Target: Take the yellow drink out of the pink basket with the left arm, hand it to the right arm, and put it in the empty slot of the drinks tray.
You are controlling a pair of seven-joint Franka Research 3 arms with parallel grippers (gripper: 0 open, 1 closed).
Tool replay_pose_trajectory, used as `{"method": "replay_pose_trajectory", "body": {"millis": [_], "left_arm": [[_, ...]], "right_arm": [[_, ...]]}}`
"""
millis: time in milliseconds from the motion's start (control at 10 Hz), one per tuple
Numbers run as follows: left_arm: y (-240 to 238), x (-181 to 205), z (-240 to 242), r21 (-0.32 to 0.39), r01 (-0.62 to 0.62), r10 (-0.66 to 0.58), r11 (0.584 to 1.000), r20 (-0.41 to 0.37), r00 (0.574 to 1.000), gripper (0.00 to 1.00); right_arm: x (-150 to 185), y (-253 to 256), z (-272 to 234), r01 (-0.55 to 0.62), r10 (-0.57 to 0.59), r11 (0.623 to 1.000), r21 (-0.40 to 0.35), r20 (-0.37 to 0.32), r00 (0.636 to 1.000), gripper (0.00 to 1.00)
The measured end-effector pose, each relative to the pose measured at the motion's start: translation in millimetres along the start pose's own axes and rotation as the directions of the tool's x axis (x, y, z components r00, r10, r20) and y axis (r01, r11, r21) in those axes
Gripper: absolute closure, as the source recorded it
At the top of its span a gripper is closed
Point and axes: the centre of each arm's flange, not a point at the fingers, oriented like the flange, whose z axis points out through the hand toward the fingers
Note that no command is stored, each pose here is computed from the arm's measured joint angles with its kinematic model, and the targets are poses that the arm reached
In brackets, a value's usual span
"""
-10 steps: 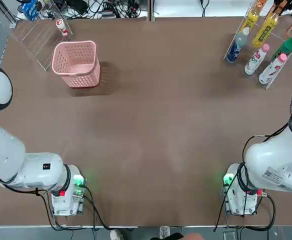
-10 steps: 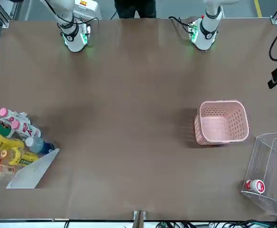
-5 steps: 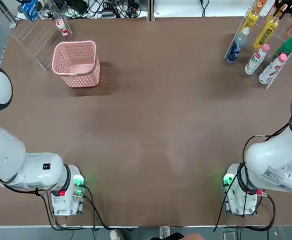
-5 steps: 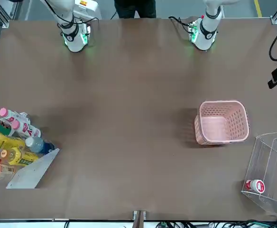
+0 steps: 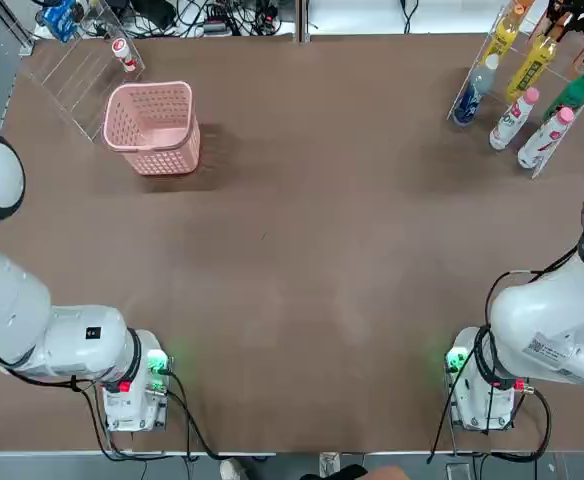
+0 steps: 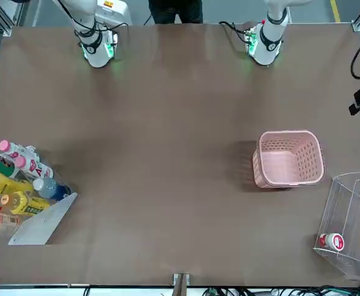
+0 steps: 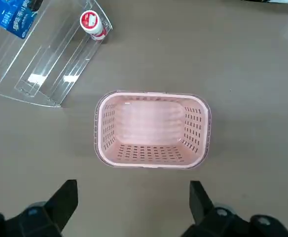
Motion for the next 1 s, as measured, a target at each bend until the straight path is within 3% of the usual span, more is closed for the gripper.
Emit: {"method": "replay_pose_trajectory", "body": {"millis": [200, 300, 600, 700, 1000], "left_arm": [[-2.2, 0.0, -0.1, 0.001, 0.003, -0.003, 1.000, 0.000, 1.000, 0.00], [-2.5, 0.0, -0.2, 0.001, 0.003, -0.003, 1.000, 0.000, 1.000, 0.00], [-2.6, 0.0, -0.2, 0.001, 0.003, -0.003, 1.000, 0.000, 1.000, 0.00], [-2.7, 0.0, -0.2, 0.001, 0.003, -0.003, 1.000, 0.000, 1.000, 0.00], [-4.3, 0.0, -0.3, 0.002, 0.006, -0.006, 1.000, -0.001, 1.000, 0.00]], "right_arm": [[0.1, 0.6, 0.0, 0.000, 0.000, 1.000, -0.001, 0.000, 1.000, 0.64], [0.6, 2.0, -1.9, -0.003, 0.003, 1.000, 0.000, -0.005, 1.000, 0.54], [0.5, 3.8, -7.6, -0.004, 0.004, 1.000, 0.002, -0.013, 1.000, 0.09], [-0.1, 3.6, -12.8, -0.004, 0.004, 1.000, 0.004, -0.021, 1.000, 0.00], [-10.2, 1.1, -58.7, 0.016, -0.015, 1.000, 0.015, -0.075, 0.997, 0.00]]}}
